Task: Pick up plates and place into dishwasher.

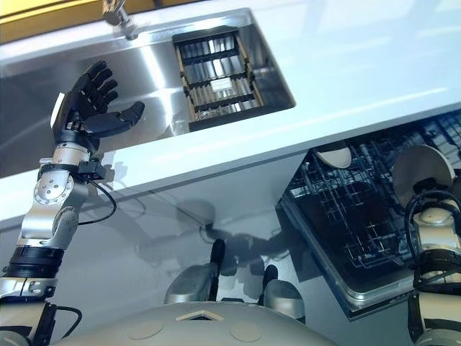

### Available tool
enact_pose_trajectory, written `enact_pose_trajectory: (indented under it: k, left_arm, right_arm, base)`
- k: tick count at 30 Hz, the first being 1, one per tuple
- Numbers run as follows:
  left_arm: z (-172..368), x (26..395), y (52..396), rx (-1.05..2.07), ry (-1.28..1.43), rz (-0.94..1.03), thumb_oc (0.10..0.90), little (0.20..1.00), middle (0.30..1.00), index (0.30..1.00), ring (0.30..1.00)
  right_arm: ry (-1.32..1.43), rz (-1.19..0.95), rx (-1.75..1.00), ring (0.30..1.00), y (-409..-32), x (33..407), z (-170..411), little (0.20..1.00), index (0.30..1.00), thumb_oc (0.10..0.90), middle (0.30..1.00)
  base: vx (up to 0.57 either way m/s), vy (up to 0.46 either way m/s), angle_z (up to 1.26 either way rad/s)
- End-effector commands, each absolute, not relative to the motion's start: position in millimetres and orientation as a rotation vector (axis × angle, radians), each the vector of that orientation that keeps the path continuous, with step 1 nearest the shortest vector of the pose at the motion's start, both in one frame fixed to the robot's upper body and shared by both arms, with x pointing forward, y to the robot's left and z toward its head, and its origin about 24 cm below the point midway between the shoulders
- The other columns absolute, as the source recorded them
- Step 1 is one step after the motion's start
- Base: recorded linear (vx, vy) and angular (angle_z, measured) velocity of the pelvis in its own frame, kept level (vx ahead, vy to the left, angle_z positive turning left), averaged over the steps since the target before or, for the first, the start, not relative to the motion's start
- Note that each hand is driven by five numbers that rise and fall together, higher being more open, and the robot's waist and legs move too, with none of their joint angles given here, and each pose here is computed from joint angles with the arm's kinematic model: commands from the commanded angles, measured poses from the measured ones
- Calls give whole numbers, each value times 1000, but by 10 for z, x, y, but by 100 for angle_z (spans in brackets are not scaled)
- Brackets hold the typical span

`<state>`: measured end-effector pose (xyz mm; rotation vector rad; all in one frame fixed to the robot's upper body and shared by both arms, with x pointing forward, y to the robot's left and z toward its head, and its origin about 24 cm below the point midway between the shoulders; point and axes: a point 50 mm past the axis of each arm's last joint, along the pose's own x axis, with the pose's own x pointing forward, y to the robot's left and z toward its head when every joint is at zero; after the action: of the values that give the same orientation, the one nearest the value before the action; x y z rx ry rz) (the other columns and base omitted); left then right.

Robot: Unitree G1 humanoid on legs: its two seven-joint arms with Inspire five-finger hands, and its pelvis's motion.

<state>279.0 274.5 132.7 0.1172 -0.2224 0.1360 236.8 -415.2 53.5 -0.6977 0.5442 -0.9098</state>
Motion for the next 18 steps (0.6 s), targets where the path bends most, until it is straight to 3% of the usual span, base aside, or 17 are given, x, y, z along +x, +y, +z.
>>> enact_pose_trajectory:
  k: [1,13,14,15,18]
  left_arm:
    - [1938,2750,2671,143,-486,75,800,900,900,900,900]
    - [1963,2789,2555,145,-466,6,800,900,900,900,900]
    - [1963,2794,2542,145,-463,-1,800,900,900,900,900]
    - [1971,2810,2522,146,-458,-15,800,900,900,900,900]
    - [1982,2833,2491,149,-453,-32,800,900,900,900,900]
  right_arm:
    - [429,-929,-870,300,-4244,2558,1037,200,300,100,300]
    - [779,-675,-901,300,-4099,2471,452,200,300,100,300]
    - [799,-670,-887,625,-4096,2457,417,579,625,479,625]
    - [820,-661,-890,900,-4106,2441,381,900,900,800,900]
    - [827,-657,-875,900,-4092,2455,364,900,900,800,900]
  base:
    - [7,-15,24]
    - [6,-14,16]
    - [24,-38,0]
    - [0,0,0]
    - [0,0,0]
